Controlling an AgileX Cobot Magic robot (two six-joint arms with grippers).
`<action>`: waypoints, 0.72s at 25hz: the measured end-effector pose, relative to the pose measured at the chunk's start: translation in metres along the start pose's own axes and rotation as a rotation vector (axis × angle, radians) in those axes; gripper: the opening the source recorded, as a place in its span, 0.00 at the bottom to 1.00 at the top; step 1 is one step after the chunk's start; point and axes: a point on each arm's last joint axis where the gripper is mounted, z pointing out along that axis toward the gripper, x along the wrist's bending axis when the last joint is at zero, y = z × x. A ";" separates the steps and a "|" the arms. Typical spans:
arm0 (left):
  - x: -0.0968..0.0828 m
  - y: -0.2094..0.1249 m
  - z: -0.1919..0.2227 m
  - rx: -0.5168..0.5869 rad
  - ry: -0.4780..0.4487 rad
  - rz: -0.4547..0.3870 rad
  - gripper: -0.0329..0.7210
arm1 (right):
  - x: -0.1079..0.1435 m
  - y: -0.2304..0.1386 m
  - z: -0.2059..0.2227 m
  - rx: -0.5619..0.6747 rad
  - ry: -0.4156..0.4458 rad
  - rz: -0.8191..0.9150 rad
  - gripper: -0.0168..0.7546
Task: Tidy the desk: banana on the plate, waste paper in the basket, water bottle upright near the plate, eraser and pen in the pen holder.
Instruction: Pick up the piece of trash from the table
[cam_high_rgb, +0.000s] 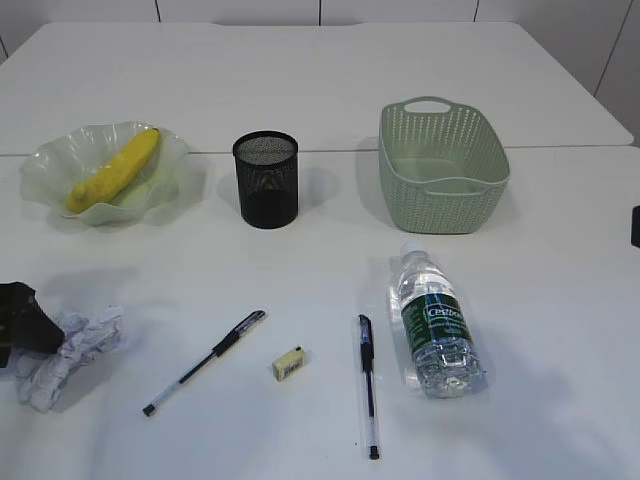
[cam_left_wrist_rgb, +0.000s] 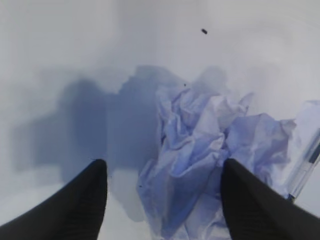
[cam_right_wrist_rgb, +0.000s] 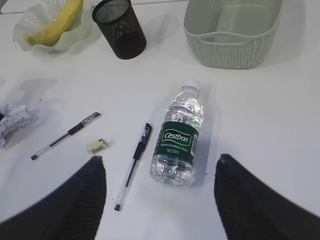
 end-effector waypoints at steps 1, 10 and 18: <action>0.000 0.000 0.000 0.001 0.000 0.002 0.69 | 0.000 0.000 0.000 0.000 0.000 0.000 0.67; -0.001 0.000 0.001 0.000 -0.014 -0.011 0.26 | 0.000 0.000 0.000 0.000 0.000 -0.004 0.67; -0.004 -0.001 0.000 0.012 -0.047 -0.035 0.09 | 0.000 0.000 0.000 -0.001 0.000 -0.005 0.67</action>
